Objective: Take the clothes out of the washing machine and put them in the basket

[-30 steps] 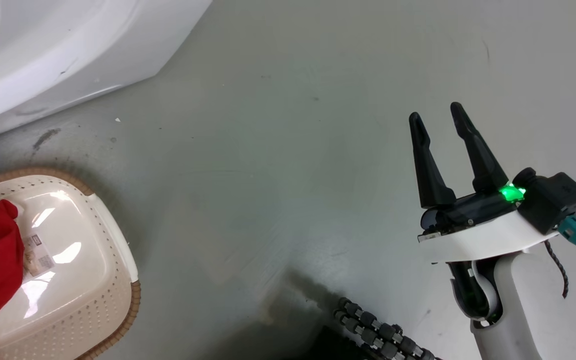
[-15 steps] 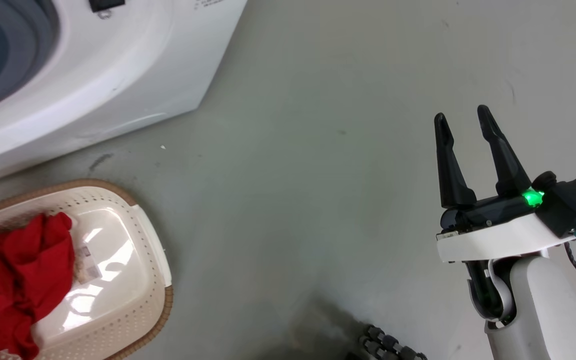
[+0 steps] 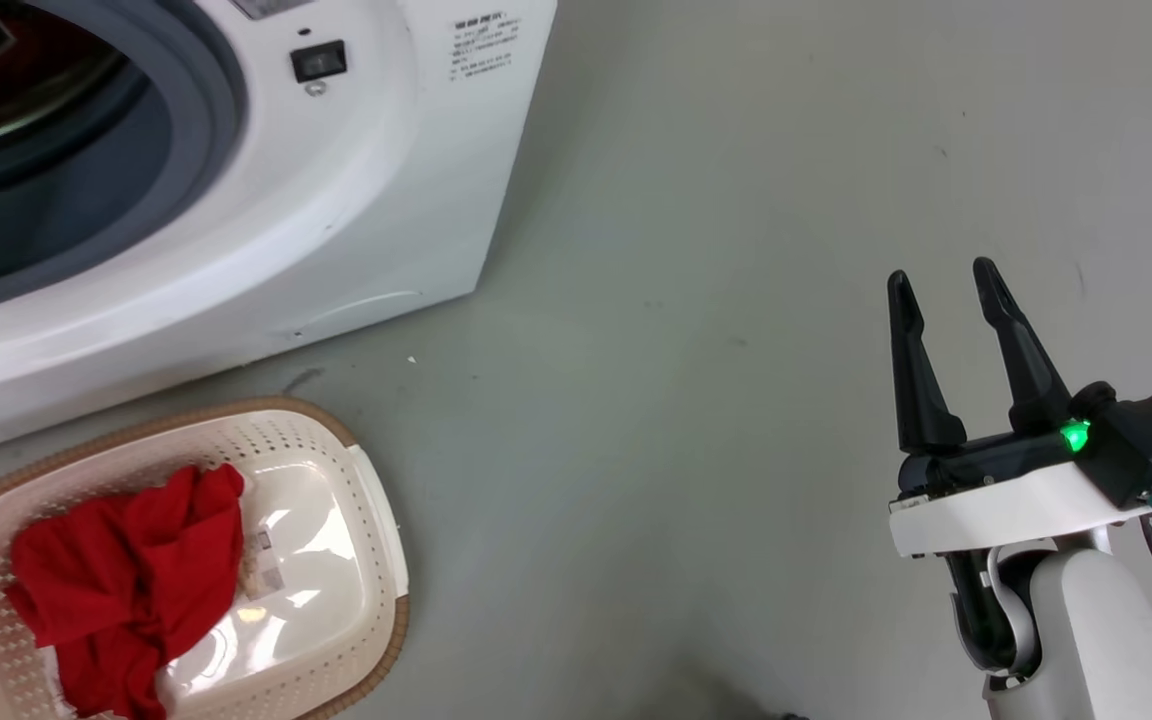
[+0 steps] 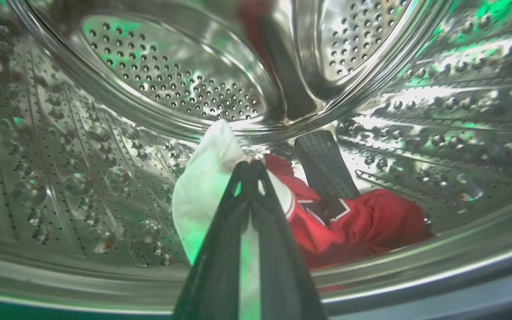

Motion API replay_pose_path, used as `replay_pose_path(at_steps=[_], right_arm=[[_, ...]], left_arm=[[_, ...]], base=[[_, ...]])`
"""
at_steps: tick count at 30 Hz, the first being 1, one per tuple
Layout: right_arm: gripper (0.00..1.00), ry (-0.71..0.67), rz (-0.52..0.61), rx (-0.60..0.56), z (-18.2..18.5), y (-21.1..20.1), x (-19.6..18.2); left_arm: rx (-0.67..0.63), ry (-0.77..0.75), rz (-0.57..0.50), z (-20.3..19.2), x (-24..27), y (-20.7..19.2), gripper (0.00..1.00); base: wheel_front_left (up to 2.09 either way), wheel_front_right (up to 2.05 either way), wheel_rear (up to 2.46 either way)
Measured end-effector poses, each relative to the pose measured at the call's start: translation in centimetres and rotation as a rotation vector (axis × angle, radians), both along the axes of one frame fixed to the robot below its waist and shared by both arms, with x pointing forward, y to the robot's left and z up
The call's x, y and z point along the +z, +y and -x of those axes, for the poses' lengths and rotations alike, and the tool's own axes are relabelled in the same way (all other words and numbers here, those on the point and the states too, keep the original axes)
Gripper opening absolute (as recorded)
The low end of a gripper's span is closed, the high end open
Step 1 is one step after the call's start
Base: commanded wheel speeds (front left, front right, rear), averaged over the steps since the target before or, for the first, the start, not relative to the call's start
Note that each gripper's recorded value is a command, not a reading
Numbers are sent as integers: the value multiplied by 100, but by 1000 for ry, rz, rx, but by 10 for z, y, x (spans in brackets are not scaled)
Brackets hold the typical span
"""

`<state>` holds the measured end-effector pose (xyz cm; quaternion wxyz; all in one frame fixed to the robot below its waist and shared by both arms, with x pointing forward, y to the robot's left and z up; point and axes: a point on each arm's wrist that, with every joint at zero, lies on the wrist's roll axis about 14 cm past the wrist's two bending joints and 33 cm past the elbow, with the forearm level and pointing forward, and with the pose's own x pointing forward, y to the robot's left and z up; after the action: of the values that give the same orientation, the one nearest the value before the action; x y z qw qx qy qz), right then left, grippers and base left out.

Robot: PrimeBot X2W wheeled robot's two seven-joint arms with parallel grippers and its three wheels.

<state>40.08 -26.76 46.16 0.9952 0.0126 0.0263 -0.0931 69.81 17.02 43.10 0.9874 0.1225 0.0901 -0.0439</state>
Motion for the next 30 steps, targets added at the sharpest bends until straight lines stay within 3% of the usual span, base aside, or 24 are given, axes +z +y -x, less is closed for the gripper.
replay_pose_path(at_steps=[15,30], right_arm=[[100,-57,-5,3,17,4,25],[100,-115,9,79,23,29,58]], left_arm=[[-25,-86,73,56,24,-21,0],[-47,-306,144,121,117,-25,0]], base=[[0,0,0],[0,0,0]])
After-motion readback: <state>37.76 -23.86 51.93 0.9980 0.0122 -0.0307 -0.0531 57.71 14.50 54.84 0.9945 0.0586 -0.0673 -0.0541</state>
